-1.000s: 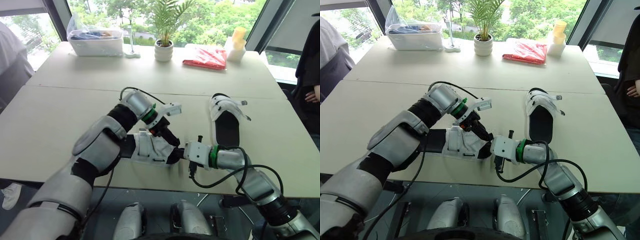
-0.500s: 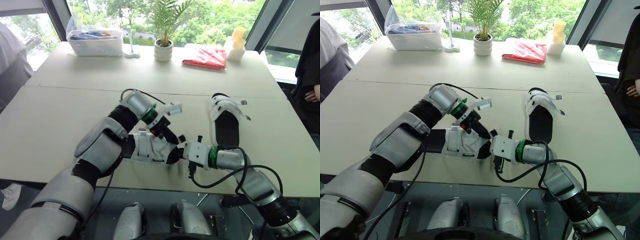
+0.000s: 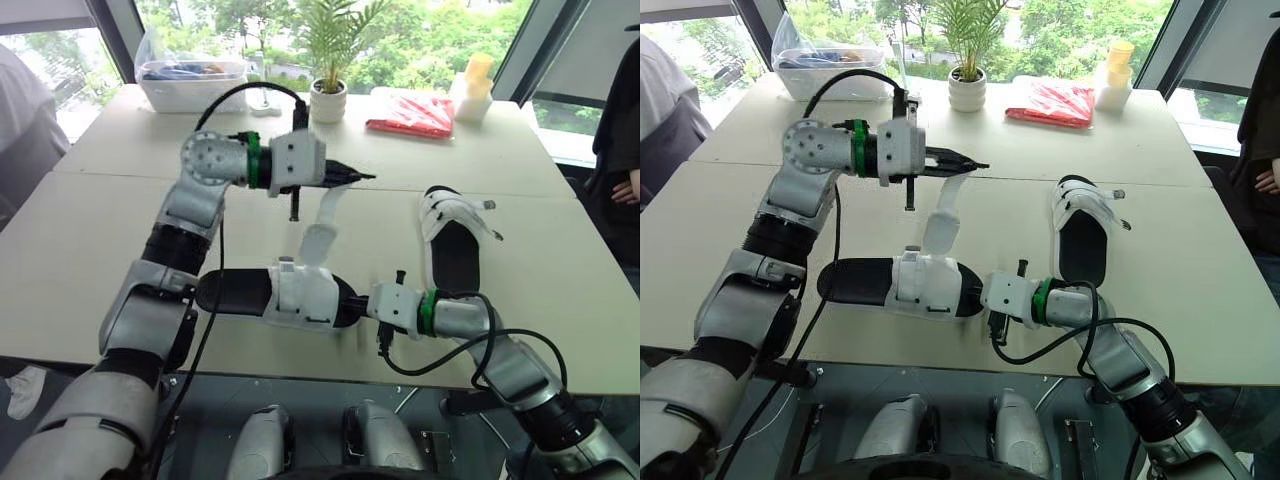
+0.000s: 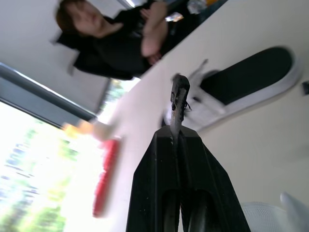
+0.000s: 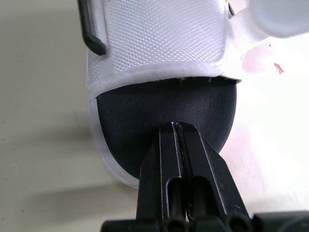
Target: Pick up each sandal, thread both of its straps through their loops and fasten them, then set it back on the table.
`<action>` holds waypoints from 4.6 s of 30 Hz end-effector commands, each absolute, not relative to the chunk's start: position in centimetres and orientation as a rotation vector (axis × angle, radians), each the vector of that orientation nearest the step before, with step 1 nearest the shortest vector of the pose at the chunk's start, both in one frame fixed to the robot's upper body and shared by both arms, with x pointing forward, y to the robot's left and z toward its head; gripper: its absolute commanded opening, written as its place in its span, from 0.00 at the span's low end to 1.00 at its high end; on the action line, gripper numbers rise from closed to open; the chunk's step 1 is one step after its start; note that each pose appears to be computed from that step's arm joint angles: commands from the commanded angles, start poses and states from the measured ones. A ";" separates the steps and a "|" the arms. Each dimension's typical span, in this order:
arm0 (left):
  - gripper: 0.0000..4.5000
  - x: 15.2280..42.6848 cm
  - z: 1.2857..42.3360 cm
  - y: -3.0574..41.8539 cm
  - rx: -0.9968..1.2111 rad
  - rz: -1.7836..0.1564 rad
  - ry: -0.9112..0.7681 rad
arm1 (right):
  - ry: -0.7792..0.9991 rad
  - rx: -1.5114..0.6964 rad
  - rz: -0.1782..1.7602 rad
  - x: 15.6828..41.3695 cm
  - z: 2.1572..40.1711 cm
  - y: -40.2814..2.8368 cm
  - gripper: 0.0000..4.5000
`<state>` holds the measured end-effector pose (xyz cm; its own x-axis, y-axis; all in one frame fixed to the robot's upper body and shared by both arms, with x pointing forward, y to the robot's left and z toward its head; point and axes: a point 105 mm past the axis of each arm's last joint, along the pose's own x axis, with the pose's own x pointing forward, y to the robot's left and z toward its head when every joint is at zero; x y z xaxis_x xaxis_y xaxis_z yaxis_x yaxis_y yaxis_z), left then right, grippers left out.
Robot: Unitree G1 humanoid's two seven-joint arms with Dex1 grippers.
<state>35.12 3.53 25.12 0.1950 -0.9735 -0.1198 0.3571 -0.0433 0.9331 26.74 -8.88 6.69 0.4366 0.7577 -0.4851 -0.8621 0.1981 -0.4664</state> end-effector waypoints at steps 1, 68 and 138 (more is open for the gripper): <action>0.01 30.8 25.0 5.0 1.423 -1.170 -1.322 | 0.491 -0.761 1.219 24.2 -0.5 -10.8 0.00; 0.93 23.5 10.6 12.3 0.240 -1.574 0.815 | 0.503 -0.768 1.263 23.0 -1.2 -10.5 0.00; 0.00 26.6 12.6 6.4 -0.103 -1.332 0.710 | 0.506 -0.774 1.265 23.3 -1.0 -10.6 0.00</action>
